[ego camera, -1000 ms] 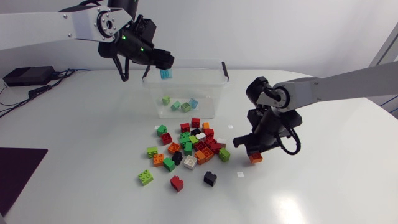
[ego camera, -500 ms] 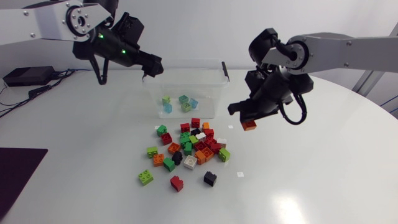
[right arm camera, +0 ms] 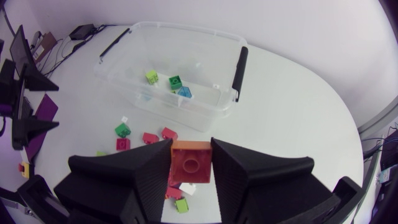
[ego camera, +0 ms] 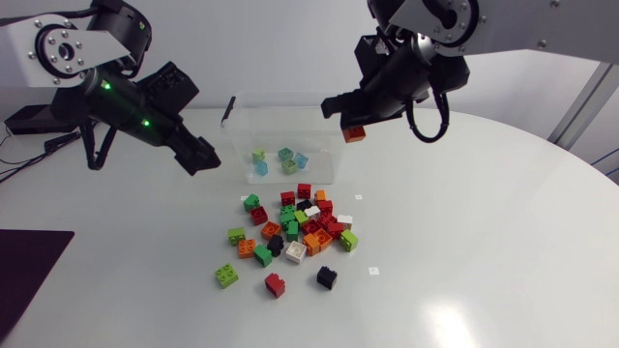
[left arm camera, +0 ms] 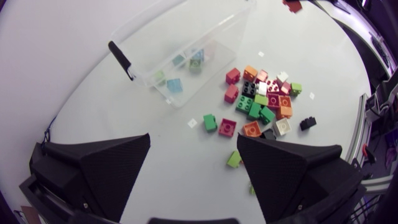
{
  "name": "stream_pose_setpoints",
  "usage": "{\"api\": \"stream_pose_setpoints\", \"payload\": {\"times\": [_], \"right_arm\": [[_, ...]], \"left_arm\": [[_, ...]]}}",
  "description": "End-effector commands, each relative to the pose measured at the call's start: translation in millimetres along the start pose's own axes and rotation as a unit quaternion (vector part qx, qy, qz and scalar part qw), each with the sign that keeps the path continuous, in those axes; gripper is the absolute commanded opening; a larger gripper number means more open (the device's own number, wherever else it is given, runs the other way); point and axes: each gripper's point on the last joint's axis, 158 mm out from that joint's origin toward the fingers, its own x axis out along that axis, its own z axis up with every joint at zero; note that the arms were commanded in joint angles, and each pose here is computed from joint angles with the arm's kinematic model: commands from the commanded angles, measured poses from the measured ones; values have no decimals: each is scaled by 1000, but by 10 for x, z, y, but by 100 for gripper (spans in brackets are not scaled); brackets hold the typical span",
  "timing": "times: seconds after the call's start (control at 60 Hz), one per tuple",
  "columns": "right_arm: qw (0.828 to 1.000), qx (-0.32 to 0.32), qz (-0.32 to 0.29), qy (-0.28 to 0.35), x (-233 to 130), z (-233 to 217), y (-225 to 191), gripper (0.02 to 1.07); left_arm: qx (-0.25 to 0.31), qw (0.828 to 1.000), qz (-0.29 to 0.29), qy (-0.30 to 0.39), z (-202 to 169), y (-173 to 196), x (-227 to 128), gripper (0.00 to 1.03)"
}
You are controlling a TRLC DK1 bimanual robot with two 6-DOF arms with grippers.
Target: Place the duplo bricks in the container
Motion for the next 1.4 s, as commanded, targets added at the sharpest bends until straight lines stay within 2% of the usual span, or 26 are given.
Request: {"api": "stream_pose_setpoints", "payload": {"times": [0.0,0.25,0.467,0.667,1.0,1.017,1.067,1.167,1.217,1.267,1.383], "right_arm": [[1000,-10,-5,-3,175,80,21,29],[998,-15,-12,-54,426,479,16,29],[997,-15,-10,-75,654,768,56,29],[995,-22,-5,-99,819,955,192,29],[992,-41,-16,-118,1078,1096,337,30],[992,-43,-15,-118,1093,1094,347,31],[992,-45,-19,-119,1147,1108,339,45],[990,-47,-31,-126,1156,1171,296,78],[990,-48,-36,-130,1136,1200,272,90],[989,-47,-36,-135,1057,1242,273,96],[988,-46,-35,-140,811,1267,259,98]], "left_arm": [[29,999,-11,19,-189,-100,-28,97],[77,991,-63,86,-762,-429,105,97],[105,982,-99,124,-1173,-670,209,97],[115,976,-118,143,-1396,-778,248,97],[117,972,-131,158,-1560,-855,273,97],[117,972,-131,158,-1566,-858,273,97],[116,971,-134,161,-1599,-886,281,97],[125,968,-143,166,-1683,-988,331,97],[128,967,-145,166,-1703,-1023,351,97],[131,966,-148,168,-1727,-1057,369,97],[131,967,-146,163,-1693,-1090,408,97]]}}
